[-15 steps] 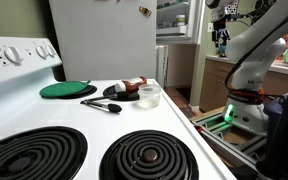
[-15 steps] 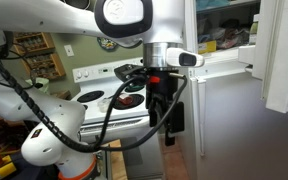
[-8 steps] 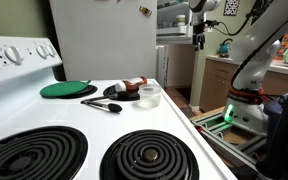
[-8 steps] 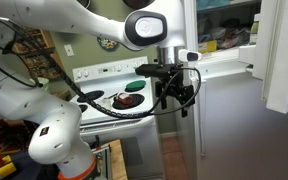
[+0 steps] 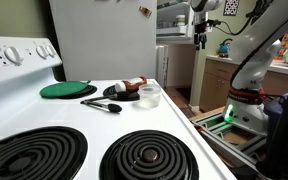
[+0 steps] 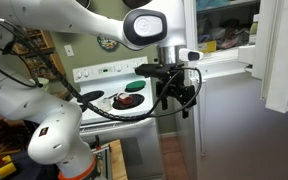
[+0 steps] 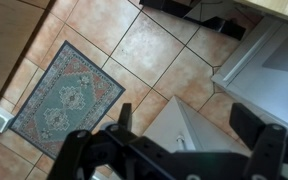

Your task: Put the lunchbox in the fridge and then close the top fridge door

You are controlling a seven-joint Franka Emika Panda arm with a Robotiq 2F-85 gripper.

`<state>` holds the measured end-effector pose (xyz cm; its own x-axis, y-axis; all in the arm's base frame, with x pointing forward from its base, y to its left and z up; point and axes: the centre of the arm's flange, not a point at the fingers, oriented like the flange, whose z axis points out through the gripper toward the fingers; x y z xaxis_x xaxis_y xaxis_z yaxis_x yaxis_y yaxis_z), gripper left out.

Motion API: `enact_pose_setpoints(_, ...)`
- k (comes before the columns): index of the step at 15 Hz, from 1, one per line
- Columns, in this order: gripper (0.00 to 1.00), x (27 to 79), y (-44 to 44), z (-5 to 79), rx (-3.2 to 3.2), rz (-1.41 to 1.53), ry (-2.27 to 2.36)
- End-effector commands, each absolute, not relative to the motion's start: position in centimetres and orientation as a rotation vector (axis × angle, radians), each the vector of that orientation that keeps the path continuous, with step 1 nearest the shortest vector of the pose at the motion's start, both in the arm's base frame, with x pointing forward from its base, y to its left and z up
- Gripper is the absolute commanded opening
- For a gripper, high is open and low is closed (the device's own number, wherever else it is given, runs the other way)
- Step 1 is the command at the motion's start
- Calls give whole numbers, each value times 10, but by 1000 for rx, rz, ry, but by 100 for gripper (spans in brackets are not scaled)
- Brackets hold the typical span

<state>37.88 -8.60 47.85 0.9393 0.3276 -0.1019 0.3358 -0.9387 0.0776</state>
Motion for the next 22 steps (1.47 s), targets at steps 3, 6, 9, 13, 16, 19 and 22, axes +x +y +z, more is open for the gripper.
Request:
enact_pose_setpoints(3,100,400,-9,490,3078,-47,785)
enact_pose_setpoints(6,100,389,69,489,3124,-57,1014)
enact_pose_setpoints(9,100,374,130,485,3088,-93,1270)
enact_pose_setpoints(13,100,363,189,468,2969,-172,1605)
enact_pose_setpoints(16,100,354,189,467,2947,-189,1577)
enact_pose_setpoints(19,100,358,191,465,2930,-225,1615)
enact_pose_setpoints(22,100,358,191,465,2928,-228,1619)
